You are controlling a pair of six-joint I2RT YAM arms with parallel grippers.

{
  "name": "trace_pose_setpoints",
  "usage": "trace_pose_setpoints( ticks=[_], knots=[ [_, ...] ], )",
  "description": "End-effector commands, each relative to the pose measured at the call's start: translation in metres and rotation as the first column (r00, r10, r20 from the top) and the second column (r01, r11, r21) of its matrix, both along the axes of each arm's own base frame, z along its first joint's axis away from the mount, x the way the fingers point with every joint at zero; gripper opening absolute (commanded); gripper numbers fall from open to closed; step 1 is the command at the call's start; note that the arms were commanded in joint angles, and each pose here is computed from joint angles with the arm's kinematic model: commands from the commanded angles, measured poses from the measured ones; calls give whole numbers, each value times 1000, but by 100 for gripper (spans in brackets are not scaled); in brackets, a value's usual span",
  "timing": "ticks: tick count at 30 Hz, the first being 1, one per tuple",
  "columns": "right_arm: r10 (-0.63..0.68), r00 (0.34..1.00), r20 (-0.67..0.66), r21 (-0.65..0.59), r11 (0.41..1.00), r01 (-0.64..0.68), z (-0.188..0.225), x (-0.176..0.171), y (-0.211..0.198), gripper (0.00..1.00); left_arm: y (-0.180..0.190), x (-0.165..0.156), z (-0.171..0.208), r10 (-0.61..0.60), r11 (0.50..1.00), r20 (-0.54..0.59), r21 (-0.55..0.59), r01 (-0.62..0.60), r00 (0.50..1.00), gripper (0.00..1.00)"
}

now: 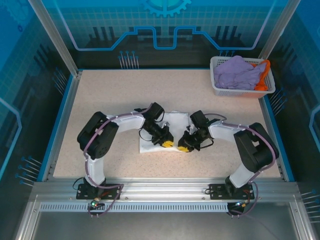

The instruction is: Fold and stack the t-shirts

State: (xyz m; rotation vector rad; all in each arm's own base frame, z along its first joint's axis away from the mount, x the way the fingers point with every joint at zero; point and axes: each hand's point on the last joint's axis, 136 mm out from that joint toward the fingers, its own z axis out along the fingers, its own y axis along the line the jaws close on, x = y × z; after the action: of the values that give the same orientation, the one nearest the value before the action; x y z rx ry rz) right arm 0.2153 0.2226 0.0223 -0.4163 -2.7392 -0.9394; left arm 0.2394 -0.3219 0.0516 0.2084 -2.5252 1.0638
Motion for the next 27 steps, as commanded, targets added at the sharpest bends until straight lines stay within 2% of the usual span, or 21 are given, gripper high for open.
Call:
trace_pose_setpoints(
  ticks=[1, 3, 6, 9, 12, 15, 17, 19, 23, 25, 27],
  knots=[
    [14, 995, -97, -54, 998, -19, -20, -19, -15, 17, 26, -15, -23, -108, 982, 34, 160, 101, 994, 14],
    [3, 993, -115, -82, 997, -12, -25, -22, -24, 17, 53, -22, -37, -175, 939, 59, 310, 148, 983, 15],
    [2, 992, -126, -129, 992, -18, -28, -26, -36, 19, 86, -33, -45, -224, 883, 63, 435, 175, 973, 18],
    [10, 993, -118, -153, 988, -28, -29, -28, -46, 21, 112, -41, -42, -247, 839, 77, 517, 173, 966, 27],
    [-4, 996, -90, -139, 990, -9, -27, -27, -51, 25, 139, -48, -39, -238, 793, 68, 590, 154, 969, 32],
    [-16, 999, -39, -85, 996, 13, -16, -22, -47, 30, 163, -49, -31, -181, 771, 83, 630, 89, 980, 33],
    [-22, 998, 66, -6, 1000, 22, 9, -9, -36, 34, 171, -38, -16, -131, 778, 143, 628, 13, 981, 35],
    [-18, 972, 233, 23, 1000, 13, 45, 11, -29, 39, 168, -15, 7, -86, 809, 245, 583, -76, 966, 39],
    [-16, 870, 492, -49, 998, 46, 95, 59, -34, 40, 140, 55, 59, 28, 882, 465, 405, -241, 885, 41],
    [-11, 841, 541, -89, 994, 70, 105, 89, -32, 35, 120, 88, 72, 75, 908, 496, 325, -265, 865, 36],
    [16, 853, 521, -132, 989, 63, 98, 112, -27, 30, 97, 121, 79, 97, 929, 514, 260, -263, 852, 25]
  ],
)
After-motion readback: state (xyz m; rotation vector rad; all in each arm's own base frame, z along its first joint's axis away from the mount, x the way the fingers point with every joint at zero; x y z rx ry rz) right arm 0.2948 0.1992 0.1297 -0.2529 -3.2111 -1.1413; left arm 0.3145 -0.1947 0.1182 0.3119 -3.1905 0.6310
